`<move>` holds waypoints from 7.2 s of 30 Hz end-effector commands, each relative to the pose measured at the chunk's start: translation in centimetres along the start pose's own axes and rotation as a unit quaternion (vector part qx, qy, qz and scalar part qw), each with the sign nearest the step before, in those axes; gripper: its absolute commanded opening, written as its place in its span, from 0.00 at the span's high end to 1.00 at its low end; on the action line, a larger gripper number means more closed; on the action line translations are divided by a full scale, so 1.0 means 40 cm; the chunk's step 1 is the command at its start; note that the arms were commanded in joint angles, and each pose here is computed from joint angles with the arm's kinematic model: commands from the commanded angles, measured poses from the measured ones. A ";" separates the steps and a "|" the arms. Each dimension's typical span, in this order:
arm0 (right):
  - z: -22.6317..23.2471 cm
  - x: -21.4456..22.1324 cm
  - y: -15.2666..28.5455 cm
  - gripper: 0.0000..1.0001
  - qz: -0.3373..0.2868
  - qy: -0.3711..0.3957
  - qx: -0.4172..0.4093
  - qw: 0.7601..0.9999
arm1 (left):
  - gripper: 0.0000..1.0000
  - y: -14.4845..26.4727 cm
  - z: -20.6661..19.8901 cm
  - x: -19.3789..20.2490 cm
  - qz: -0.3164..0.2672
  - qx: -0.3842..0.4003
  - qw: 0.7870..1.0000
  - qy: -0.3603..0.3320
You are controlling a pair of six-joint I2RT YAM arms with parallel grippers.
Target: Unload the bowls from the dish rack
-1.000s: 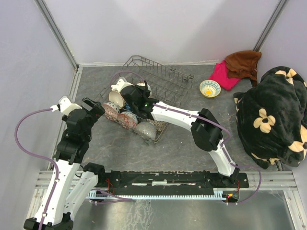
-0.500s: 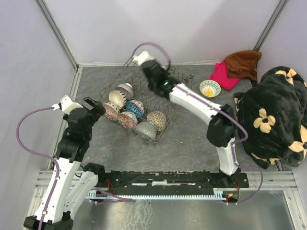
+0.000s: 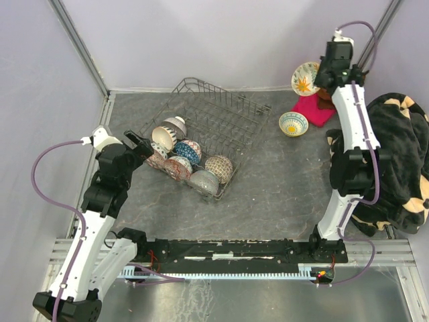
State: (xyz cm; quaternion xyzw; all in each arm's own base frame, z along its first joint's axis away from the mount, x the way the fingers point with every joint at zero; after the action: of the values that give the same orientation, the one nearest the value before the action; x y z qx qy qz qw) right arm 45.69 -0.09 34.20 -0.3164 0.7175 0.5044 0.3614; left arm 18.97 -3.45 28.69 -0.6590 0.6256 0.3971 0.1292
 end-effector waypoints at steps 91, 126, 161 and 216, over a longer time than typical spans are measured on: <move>0.044 0.191 0.089 0.42 0.046 -0.057 -0.183 0.980 | 0.01 0.004 -0.045 -0.016 0.000 0.049 0.999 0.017; 1.045 0.168 0.359 0.34 -0.201 0.312 -0.387 0.844 | 0.01 0.069 0.013 -0.055 -0.066 0.001 0.997 0.034; 1.148 0.280 0.235 0.48 -0.209 0.323 -0.297 0.874 | 0.01 0.060 0.021 -0.054 -0.081 -0.003 0.996 0.027; 1.113 0.178 0.331 0.99 -0.343 0.236 -0.079 0.906 | 0.01 0.053 0.027 -0.050 -0.088 -0.006 0.996 0.027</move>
State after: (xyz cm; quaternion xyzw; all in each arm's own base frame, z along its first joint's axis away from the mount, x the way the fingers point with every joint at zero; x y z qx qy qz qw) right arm 40.39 46.64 14.93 -0.7034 0.6028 0.3343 0.1737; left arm 16.75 -1.81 28.72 -0.7029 0.5759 0.3960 0.1321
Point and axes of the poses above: each gripper's point midway between its finger pads, its own y axis back along the fingers, its own z axis along the line the jaws close on, x = y × z, the point moved 9 cm from there along y, back along the fingers, and after that the axes turned 13 degrees about y, right-handed, at the moved point
